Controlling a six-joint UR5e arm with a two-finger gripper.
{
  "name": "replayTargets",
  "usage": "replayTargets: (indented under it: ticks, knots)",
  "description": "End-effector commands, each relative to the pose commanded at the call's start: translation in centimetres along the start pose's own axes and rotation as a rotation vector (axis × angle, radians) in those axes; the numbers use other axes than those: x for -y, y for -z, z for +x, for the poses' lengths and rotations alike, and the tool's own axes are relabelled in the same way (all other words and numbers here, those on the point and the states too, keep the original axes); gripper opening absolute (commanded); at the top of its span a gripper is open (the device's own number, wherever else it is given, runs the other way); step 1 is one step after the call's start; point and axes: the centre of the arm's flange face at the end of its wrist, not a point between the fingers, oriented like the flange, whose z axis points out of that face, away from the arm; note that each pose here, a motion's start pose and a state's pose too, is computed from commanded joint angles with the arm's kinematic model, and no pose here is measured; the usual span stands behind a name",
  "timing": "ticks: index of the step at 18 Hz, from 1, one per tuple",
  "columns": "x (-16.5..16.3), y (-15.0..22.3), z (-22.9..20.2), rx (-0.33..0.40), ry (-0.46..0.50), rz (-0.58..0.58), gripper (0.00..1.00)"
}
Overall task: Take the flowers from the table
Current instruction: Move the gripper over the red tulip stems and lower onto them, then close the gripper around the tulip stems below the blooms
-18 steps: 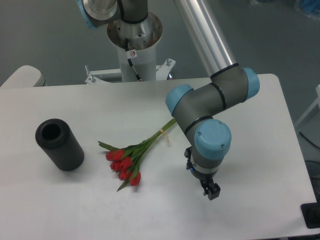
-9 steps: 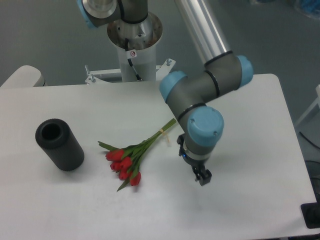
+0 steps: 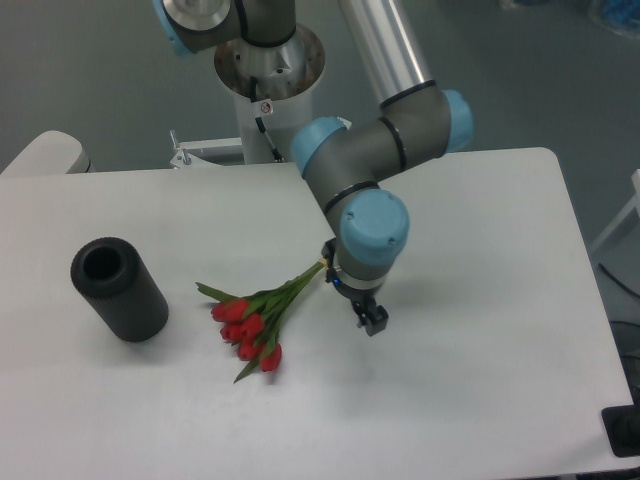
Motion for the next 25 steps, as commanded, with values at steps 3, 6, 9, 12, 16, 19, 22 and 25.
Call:
replayTargets:
  ticks: [3, 6, 9, 12, 16, 19, 22, 25]
  knots:
    - [1.5, -1.0, 1.1, 0.001, 0.032, -0.011, 1.00]
    - [2.1, -2.3, 2.4, -0.014, 0.036, -0.016, 1.00]
    - [2.1, -3.4, 3.0, 0.005, 0.040, -0.012, 1.00]
    - [2.0, -4.2, 3.3, 0.015, 0.059, -0.010, 1.00]
    - [2.0, -4.4, 3.4, 0.017, 0.061, -0.006, 0.87]
    - [2.1, -4.2, 3.3, 0.025, 0.061, -0.005, 0.41]
    - [2.1, -4.0, 3.1, 0.029, 0.062, -0.003, 0.22]
    - [1.8, -3.4, 2.6, 0.043, 0.067, 0.000, 0.22]
